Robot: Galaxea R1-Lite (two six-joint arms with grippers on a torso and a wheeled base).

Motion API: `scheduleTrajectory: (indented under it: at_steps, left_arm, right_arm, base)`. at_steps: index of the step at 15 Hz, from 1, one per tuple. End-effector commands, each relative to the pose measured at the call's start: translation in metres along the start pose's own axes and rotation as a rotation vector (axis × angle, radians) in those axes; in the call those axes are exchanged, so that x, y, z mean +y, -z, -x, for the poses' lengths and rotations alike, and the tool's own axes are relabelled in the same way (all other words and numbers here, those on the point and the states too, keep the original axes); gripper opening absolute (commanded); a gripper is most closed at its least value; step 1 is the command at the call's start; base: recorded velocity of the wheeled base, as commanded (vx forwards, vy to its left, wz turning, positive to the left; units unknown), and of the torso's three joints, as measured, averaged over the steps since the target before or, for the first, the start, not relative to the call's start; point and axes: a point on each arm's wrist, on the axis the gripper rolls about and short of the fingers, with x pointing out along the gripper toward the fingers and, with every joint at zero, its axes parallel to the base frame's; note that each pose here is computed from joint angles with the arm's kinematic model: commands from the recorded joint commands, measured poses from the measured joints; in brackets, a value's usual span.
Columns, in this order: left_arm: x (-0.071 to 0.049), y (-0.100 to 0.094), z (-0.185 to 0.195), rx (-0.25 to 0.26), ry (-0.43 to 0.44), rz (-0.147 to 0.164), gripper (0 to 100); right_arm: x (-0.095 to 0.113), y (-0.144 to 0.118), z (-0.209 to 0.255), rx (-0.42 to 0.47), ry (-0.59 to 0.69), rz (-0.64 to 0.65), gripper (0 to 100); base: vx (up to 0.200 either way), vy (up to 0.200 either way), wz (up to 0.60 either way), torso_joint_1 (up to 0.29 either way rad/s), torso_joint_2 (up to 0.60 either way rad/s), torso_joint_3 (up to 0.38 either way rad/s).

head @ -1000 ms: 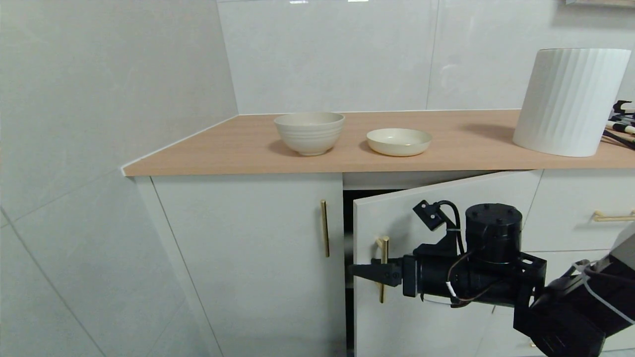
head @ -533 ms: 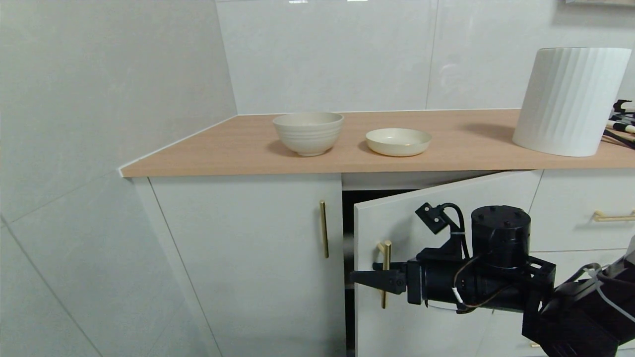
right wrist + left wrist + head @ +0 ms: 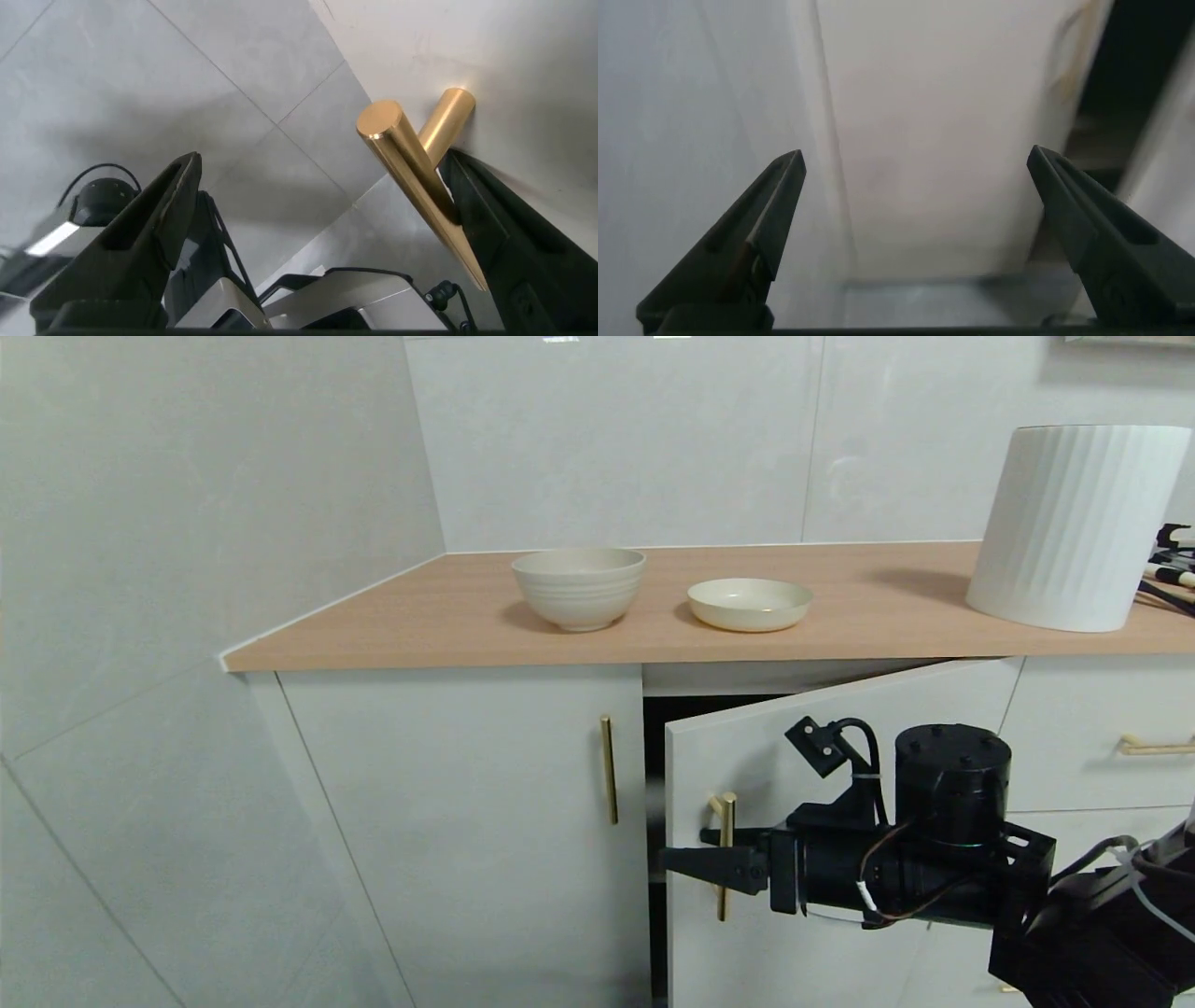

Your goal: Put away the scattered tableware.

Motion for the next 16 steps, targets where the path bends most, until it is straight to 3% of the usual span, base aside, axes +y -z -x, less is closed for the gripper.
scheduleTrajectory:
  at_steps: [1,3,6,8,9,11,12,14,15,16]
  left_arm:
    - [0.045,-0.064,-0.114,0.323,0.303,0.229,100]
    - [0.056,-0.061,-0.167,0.408,0.404,0.263,100]
    - [0.042,-0.027,-0.214,0.576,0.542,0.301,100]
    - [0.041,-0.012,-0.232,0.628,0.562,0.321,100]
    - [0.038,0.013,-0.249,0.701,0.582,0.347,100]
    - [0.035,0.043,-0.265,0.747,0.61,0.357,100]
    - [0.035,0.054,-0.273,0.746,0.616,0.353,100]
    - [0.036,0.064,-0.279,0.743,0.619,0.352,100]
    - [0.036,0.065,-0.28,0.745,0.61,0.372,100]
    - [0.036,0.064,-0.282,0.744,0.608,0.38,0]
  right_arm:
    - [0.005,0.004,-0.003,0.018,-0.02,0.001,100]
    - [0.006,0.006,-0.003,0.023,-0.02,-0.001,100]
    - [0.006,0.006,-0.003,0.024,-0.019,-0.002,100]
    - [0.005,0.007,-0.003,0.026,-0.018,-0.002,100]
    - [0.004,0.008,-0.004,0.03,-0.015,-0.007,100]
    - [0.003,0.009,-0.005,0.034,-0.013,-0.009,100]
    - [0.002,0.009,-0.005,0.036,-0.01,-0.012,100]
    - [0.001,0.01,-0.005,0.035,-0.009,-0.012,100]
    - [0.001,0.01,-0.005,0.036,-0.008,-0.013,100]
    - [0.001,0.01,-0.005,0.036,-0.008,-0.013,100]
  base:
    - [0.0,0.0,0.0,0.0,0.0,0.0]
    - [0.0,0.0,0.0,0.0,0.0,0.0]
    - [0.0,0.0,0.0,0.0,0.0,0.0]
    - [0.0,0.0,0.0,0.0,0.0,0.0]
    - [0.0,0.0,0.0,0.0,0.0,0.0]
    - [0.0,0.0,0.0,0.0,0.0,0.0]
    - [0.0,0.0,0.0,0.0,0.0,0.0]
    - [0.0,0.0,0.0,0.0,0.0,0.0]
    - [0.0,0.0,0.0,0.0,0.0,0.0]
    - [0.0,0.0,0.0,0.0,0.0,0.0]
